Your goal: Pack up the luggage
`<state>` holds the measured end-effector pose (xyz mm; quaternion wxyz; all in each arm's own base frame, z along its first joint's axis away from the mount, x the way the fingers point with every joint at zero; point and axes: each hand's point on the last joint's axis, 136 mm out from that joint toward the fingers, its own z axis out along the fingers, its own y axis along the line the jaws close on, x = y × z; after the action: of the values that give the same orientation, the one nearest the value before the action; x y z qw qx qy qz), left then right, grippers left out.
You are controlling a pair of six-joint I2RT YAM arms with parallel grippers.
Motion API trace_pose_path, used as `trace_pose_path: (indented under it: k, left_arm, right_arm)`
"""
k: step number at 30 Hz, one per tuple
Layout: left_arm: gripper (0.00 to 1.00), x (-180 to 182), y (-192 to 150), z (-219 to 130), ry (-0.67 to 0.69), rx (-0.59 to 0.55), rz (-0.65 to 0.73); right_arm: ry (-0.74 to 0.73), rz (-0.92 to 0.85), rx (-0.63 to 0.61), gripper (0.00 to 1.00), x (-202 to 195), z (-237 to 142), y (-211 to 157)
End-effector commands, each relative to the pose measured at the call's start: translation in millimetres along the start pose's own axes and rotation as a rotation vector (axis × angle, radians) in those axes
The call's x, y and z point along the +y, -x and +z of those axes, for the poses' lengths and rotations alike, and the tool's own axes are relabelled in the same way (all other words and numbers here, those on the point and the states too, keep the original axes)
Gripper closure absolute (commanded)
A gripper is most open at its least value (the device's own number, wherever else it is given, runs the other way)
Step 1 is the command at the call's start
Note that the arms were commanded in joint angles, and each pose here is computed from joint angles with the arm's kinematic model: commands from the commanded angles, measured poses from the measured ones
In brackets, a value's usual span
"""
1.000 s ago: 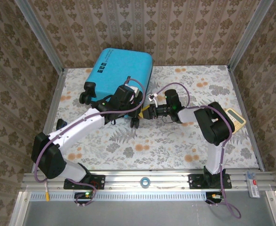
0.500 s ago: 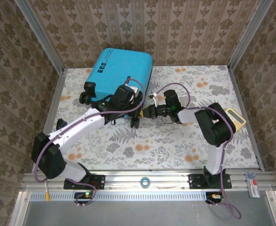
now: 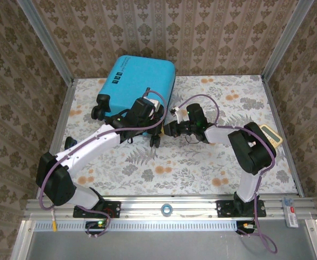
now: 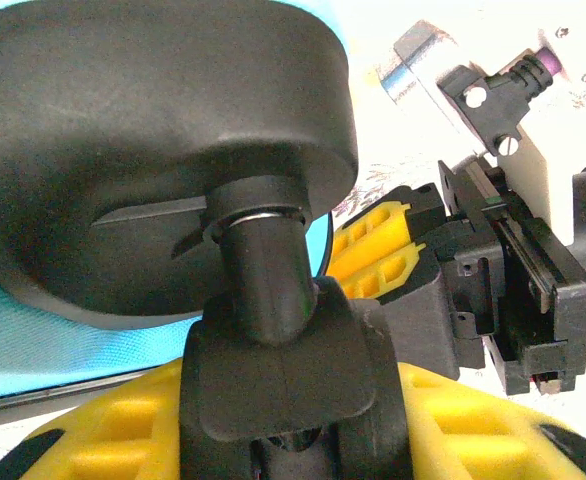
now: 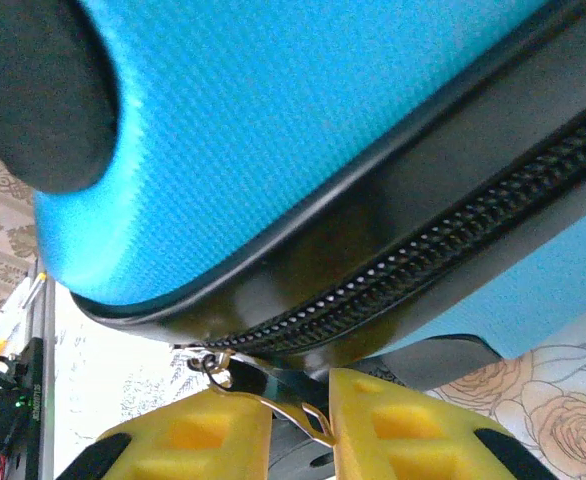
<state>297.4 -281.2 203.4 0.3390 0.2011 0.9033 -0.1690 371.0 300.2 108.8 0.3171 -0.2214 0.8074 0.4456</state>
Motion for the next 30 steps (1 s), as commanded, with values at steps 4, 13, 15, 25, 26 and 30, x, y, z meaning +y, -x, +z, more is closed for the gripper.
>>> trace_pose_path:
  k: [4,13,15,25,26,30]
  left_arm:
    - [1.00,-44.6,36.8,-29.7,-0.199,-0.140,0.103]
    - [1.00,-45.0,35.5,-27.1,-0.200,-0.134,0.102]
    - [1.00,-44.7,35.2,-26.4,-0.199,-0.132,0.102]
    - [1.00,-42.4,33.0,-26.0,-0.190,-0.129,0.103]
    - [1.00,-42.6,33.0,-26.4,-0.190,-0.130,0.105]
    - [1.00,-41.3,31.6,-27.2,-0.186,-0.129,0.110]
  right_arm:
    - [-0.036,-0.078,-0.083,0.77,9.7,-10.7,34.7]
    - [-0.019,-0.127,-0.068,0.79,27.0,-8.0,35.8]
    - [-0.024,-0.129,-0.070,0.82,28.9,-8.2,37.1]
    - [-0.097,-0.076,-0.070,1.00,21.0,-15.0,36.8]
    - [-0.119,-0.068,-0.068,1.00,17.2,-16.2,36.4]
    - [-0.230,-0.016,-0.060,1.00,-0.8,-22.7,36.0]
